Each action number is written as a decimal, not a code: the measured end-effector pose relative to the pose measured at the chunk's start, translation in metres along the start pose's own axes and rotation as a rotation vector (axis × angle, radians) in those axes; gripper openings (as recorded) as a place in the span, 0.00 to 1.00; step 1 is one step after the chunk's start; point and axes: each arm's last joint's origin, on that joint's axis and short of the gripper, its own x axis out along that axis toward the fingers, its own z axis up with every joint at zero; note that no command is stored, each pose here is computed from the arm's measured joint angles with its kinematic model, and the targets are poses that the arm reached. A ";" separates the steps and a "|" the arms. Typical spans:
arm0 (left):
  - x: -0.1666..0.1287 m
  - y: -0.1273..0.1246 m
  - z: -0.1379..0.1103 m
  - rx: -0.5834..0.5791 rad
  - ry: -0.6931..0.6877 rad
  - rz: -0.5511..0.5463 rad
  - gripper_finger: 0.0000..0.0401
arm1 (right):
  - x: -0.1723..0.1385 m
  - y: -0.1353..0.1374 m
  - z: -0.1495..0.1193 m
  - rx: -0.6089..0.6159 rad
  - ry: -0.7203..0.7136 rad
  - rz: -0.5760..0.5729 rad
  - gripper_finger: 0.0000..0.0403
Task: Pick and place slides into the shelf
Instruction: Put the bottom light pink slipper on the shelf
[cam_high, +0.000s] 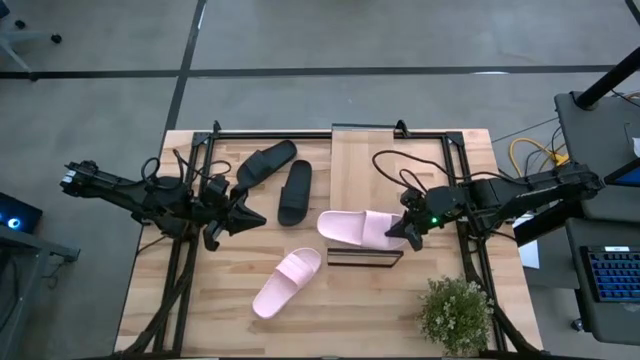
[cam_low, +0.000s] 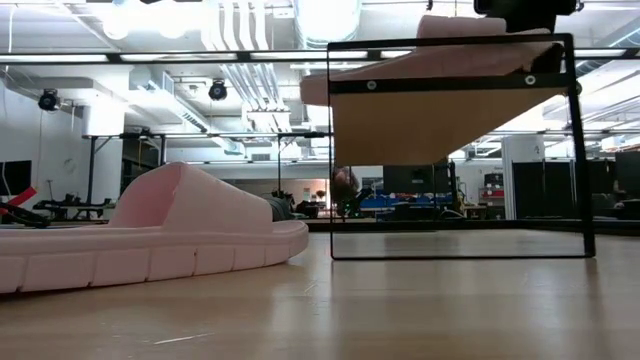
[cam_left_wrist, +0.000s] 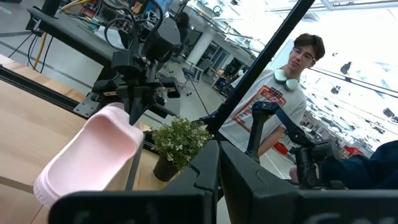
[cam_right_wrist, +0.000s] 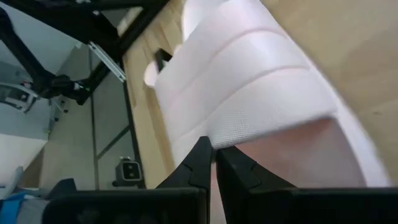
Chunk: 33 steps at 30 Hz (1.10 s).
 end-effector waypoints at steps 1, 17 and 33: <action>0.000 0.000 0.000 0.000 0.000 0.000 0.00 | 0.000 -0.001 -0.001 0.000 0.007 -0.007 0.02; 0.000 0.000 0.000 0.001 0.000 0.000 0.00 | 0.004 -0.010 -0.002 0.015 0.027 -0.030 0.02; 0.000 0.000 0.000 0.011 -0.001 0.000 0.00 | 0.008 -0.014 -0.005 0.017 0.047 0.002 0.02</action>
